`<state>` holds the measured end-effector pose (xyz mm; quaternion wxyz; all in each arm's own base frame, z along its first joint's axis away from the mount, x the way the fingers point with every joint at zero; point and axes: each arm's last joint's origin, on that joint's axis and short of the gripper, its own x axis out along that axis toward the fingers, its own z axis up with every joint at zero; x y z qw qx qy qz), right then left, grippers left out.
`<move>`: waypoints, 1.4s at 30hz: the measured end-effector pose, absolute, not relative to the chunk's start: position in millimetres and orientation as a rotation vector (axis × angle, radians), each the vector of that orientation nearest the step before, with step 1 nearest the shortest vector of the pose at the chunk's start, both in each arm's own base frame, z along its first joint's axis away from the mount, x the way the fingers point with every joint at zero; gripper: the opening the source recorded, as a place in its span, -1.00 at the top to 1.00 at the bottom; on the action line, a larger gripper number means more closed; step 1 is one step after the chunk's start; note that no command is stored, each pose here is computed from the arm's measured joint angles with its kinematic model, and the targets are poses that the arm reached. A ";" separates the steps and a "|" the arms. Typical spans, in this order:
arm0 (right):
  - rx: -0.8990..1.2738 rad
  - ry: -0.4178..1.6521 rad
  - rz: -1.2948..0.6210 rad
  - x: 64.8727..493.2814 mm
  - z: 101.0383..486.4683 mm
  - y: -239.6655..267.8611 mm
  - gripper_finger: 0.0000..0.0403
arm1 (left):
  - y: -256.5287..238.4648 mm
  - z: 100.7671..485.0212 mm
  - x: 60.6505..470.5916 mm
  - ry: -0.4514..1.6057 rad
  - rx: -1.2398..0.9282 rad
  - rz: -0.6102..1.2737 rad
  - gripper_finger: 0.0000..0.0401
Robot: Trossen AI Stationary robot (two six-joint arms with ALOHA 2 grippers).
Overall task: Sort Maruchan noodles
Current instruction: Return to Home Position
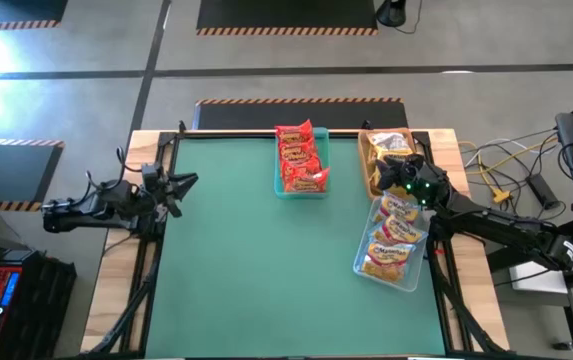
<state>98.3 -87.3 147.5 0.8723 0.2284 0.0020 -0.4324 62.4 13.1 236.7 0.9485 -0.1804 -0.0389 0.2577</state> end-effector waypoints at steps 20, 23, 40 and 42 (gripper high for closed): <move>0.483 0.005 -0.901 98.3 147.0 -87.1 0.05 | 11.8 173.8 92.1 -0.086 -0.490 0.525 0.82; 0.483 0.005 -0.901 98.2 147.0 -87.1 0.05 | 11.8 174.0 92.4 -0.099 -0.492 0.520 0.82; 0.482 0.003 -0.900 98.3 147.5 -87.2 0.05 | 11.7 173.5 92.9 -0.089 -0.445 0.517 0.82; 0.482 0.003 -0.900 98.3 147.5 -87.2 0.05 | 11.7 173.5 92.9 -0.089 -0.445 0.517 0.82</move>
